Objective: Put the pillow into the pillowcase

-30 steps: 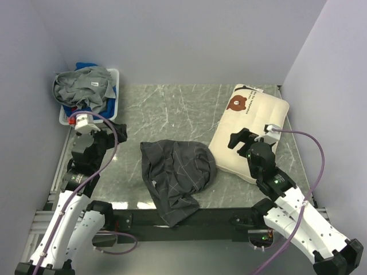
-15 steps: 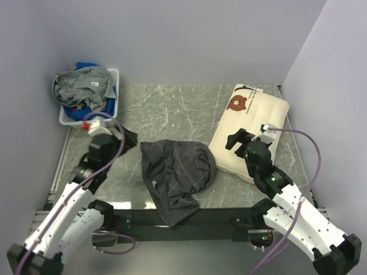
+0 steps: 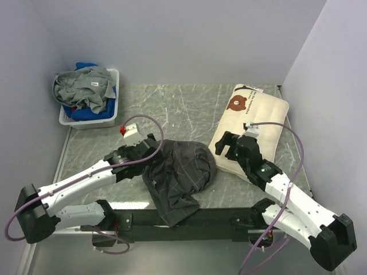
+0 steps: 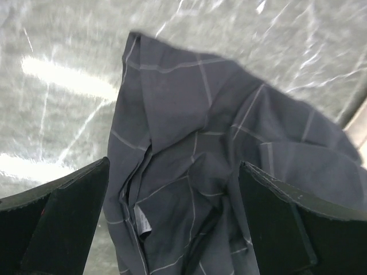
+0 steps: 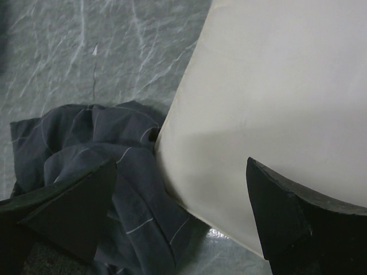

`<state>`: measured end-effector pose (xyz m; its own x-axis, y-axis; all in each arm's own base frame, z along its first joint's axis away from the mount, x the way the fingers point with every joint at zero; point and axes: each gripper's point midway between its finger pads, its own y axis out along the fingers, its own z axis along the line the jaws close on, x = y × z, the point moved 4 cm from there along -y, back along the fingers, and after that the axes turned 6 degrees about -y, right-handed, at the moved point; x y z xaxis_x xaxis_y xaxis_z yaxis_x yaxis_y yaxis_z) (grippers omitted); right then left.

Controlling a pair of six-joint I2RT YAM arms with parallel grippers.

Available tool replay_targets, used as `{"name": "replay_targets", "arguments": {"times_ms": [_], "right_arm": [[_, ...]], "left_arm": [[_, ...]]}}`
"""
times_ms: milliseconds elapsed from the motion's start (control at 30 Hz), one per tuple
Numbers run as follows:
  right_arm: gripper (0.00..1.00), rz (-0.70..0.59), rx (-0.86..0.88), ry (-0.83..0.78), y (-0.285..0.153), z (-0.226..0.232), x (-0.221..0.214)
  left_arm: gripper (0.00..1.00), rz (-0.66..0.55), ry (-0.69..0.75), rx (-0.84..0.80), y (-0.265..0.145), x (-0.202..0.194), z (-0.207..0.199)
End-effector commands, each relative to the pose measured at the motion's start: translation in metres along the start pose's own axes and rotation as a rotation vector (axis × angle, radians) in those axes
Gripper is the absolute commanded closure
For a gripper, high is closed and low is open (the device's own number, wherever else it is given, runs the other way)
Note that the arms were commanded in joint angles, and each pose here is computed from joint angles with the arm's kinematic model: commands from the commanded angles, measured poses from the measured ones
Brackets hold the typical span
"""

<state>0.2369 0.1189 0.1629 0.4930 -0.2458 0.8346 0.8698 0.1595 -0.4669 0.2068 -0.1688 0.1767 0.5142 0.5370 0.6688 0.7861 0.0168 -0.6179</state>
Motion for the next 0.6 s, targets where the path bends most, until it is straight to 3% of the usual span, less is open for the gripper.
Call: {"name": "replay_targets", "arguments": {"times_ms": [0, 133, 367, 467, 567], "right_arm": [[0.00, -0.021, 0.107, -0.019, -0.009, 0.023, 0.007], [0.03, 0.017, 0.085, -0.058, -0.013, 0.032, -0.013], [0.12, 0.019, -0.043, 0.108, -0.002, 0.009, -0.042], [0.13, 0.005, -0.093, 0.127, 0.010, 0.003, -0.038], [0.15, 0.068, -0.189, 0.113, 0.027, -0.012, -0.041]], "left_arm": [[0.01, 0.056, -0.048, 0.005, 0.005, -0.016, 0.003], [0.01, 0.093, -0.110, 0.000, 0.021, -0.027, 0.013], [0.14, 0.147, -0.169, -0.099, 0.051, -0.029, 0.016], [0.27, 0.168, -0.182, -0.097, 0.067, -0.030, 0.017], [0.49, 0.181, -0.203, -0.042, 0.087, -0.029, 0.022]]}}
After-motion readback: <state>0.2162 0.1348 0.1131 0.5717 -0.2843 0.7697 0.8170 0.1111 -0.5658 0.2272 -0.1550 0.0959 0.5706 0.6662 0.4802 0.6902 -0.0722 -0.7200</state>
